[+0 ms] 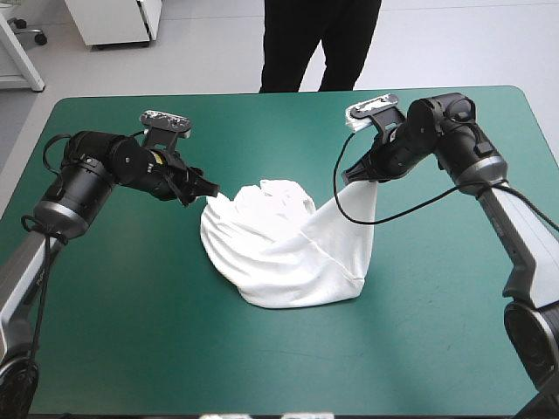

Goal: Fold the cloth

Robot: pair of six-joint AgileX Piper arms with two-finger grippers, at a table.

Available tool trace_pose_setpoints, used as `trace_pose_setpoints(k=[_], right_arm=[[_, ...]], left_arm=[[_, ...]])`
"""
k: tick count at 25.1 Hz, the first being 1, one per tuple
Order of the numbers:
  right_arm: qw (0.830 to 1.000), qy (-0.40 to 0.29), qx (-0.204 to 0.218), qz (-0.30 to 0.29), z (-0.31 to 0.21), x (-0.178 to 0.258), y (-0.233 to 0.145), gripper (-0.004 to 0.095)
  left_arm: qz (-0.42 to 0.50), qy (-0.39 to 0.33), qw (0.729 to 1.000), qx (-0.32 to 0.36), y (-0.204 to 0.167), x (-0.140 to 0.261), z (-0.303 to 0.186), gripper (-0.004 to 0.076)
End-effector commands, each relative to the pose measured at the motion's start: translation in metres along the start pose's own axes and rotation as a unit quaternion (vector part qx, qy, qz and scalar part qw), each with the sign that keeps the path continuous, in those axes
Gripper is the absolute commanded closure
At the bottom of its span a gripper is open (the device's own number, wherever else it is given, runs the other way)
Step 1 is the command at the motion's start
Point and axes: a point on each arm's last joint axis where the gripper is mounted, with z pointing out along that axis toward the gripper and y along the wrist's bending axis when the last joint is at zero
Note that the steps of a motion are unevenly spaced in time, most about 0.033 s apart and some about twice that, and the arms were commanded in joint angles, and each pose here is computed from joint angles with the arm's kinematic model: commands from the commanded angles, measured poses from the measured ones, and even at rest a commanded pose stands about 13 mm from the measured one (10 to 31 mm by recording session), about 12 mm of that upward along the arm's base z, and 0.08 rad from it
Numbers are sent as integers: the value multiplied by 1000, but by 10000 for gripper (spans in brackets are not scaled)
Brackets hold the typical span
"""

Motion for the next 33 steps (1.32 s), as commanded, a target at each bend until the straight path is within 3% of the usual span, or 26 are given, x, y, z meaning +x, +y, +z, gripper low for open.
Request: trace_pose_setpoints(k=[1,16,24,33], right_arm=[[998,-57,6,-8,-33,-6,3,925],[999,-52,5,-8,-33,-4,3,925],[999,-44,5,-9,-33,-3,3,925],[999,-35,3,-12,-32,-2,3,925]], left_arm=[[-4,-53,999,2,-2,-9,-22,356],[3,-40,999,-10,0,-8,-18,356],[6,17,1000,-25,9,-24,30,277],[6,65,997,-47,20,-46,102,275]])
